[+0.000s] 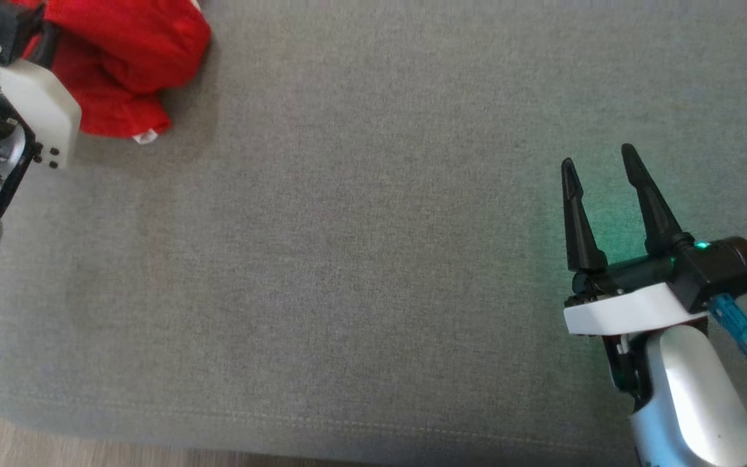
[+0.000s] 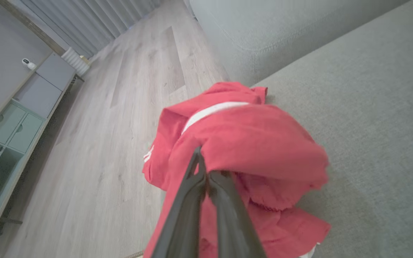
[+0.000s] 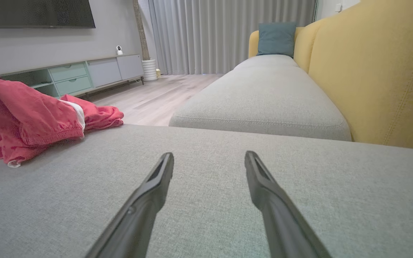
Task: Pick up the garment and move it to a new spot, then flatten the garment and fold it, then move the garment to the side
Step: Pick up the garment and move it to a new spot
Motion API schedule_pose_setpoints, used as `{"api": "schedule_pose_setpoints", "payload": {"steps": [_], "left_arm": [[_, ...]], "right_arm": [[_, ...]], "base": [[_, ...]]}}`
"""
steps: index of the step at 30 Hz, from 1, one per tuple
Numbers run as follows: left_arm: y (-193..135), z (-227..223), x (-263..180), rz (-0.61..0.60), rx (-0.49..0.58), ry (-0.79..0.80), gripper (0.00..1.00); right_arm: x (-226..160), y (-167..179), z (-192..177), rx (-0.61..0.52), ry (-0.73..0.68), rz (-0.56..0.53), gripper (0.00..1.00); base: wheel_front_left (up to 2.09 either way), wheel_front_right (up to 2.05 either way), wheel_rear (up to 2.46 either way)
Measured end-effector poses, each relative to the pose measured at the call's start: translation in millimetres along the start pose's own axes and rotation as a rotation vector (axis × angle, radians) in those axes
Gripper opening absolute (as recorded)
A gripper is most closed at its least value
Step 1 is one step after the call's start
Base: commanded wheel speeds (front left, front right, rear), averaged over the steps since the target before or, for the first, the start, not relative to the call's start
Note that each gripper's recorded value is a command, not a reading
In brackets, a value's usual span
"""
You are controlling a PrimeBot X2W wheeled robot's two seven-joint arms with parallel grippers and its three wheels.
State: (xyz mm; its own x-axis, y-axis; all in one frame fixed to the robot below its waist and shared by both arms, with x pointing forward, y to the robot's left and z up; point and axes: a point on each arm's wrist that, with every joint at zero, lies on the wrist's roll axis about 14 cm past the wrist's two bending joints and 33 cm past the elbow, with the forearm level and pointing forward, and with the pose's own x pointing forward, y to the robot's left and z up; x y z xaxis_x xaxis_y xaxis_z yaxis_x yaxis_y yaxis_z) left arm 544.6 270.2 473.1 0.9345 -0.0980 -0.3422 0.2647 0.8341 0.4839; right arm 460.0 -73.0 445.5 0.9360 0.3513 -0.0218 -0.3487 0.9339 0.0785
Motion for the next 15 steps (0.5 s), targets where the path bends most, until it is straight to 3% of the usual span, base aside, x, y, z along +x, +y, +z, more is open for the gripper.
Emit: {"api": "schedule_pose_setpoints", "payload": {"steps": [5,10,15], "left_arm": [[10,31,-12,0.020,0.008,-0.096,0.00],[13,89,-30,0.012,0.048,-0.261,0.00],[-11,159,-45,-0.056,0.090,-0.445,0.00]], "right_arm": [[-5,3,17,0.001,-0.036,0.000,1.00],[-23,-2,37,0.000,-0.072,-0.029,1.00],[-47,-18,45,-0.001,-0.081,-0.096,1.00]], "base": [[0.00,0.00,0.00],[0.00,0.00,0.00],[0.00,0.00,0.00]]}}
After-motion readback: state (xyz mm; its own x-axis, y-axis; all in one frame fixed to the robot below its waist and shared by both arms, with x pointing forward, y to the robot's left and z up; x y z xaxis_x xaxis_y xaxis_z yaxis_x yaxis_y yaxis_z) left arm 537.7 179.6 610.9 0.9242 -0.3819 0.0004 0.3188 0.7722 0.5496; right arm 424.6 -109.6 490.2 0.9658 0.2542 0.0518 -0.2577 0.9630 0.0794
